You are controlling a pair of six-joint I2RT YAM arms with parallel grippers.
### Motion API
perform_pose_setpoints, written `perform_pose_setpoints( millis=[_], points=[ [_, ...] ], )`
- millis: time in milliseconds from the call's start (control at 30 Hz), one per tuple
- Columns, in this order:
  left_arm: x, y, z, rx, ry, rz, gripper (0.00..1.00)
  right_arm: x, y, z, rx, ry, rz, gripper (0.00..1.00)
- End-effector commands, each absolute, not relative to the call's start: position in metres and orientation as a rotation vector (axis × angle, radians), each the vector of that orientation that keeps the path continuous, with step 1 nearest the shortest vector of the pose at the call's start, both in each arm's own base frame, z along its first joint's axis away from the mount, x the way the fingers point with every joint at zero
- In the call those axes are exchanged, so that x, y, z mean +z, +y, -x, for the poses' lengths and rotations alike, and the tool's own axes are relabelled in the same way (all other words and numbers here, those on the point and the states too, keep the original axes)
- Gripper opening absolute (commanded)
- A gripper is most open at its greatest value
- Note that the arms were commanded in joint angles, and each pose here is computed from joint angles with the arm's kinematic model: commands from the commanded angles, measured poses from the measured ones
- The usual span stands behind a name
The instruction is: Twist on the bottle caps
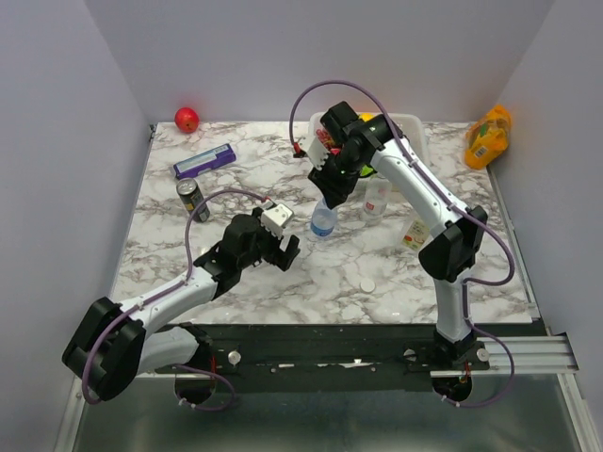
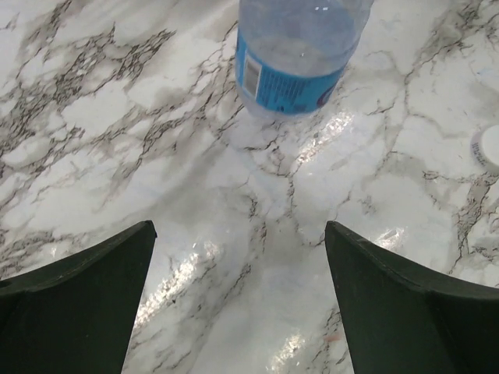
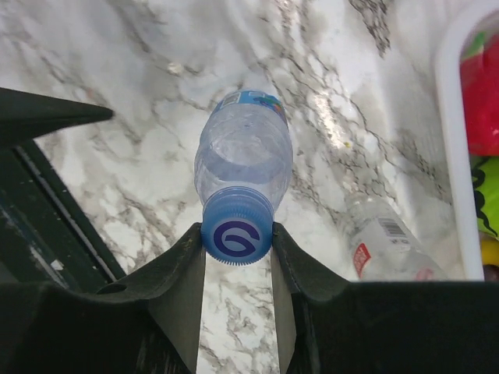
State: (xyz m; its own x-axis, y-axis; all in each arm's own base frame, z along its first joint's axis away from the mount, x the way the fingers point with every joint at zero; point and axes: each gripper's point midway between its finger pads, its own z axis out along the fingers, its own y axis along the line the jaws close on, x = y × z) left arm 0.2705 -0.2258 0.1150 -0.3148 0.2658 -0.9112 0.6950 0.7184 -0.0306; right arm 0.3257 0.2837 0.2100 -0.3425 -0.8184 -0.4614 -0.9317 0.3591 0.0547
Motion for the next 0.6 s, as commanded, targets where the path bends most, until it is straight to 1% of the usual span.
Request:
perform_pose_setpoints(
  millis=[0,300,400,433,500,533,567],
  points=[
    [0.119,-0.209,-0.27,-0.473,1.953,-0.63,0.99,0.191,0.266,-0.341,0.318,2.342,1.549,0.12],
    [0.122,-0.205,-0.279,-0.447,1.952,-0.621,0.99,0.165,0.262,-0.361,0.252,2.355,1.556,0.12],
    [0.122,-0.206,-0.28,-0.451,1.952,-0.625,0.99,0.157,0.26,-0.359,0.247,2.377,1.561,0.21],
    [0.122,-0.207,-0.28,-0.453,1.95,-0.624,0.98,0.155,0.26,-0.359,0.245,2.384,1.562,0.27],
    [0.122,-0.208,-0.279,-0.464,1.951,-0.631,0.98,0.153,0.26,-0.358,0.245,2.397,1.556,0.34],
    [0.122,-0.209,-0.279,-0.467,1.952,-0.63,0.98,0.152,0.259,-0.36,0.238,2.4,1.551,0.39],
    [0.121,-0.209,-0.279,-0.467,1.954,-0.633,0.99,0.152,0.259,-0.36,0.238,2.401,1.55,0.41]
  ],
)
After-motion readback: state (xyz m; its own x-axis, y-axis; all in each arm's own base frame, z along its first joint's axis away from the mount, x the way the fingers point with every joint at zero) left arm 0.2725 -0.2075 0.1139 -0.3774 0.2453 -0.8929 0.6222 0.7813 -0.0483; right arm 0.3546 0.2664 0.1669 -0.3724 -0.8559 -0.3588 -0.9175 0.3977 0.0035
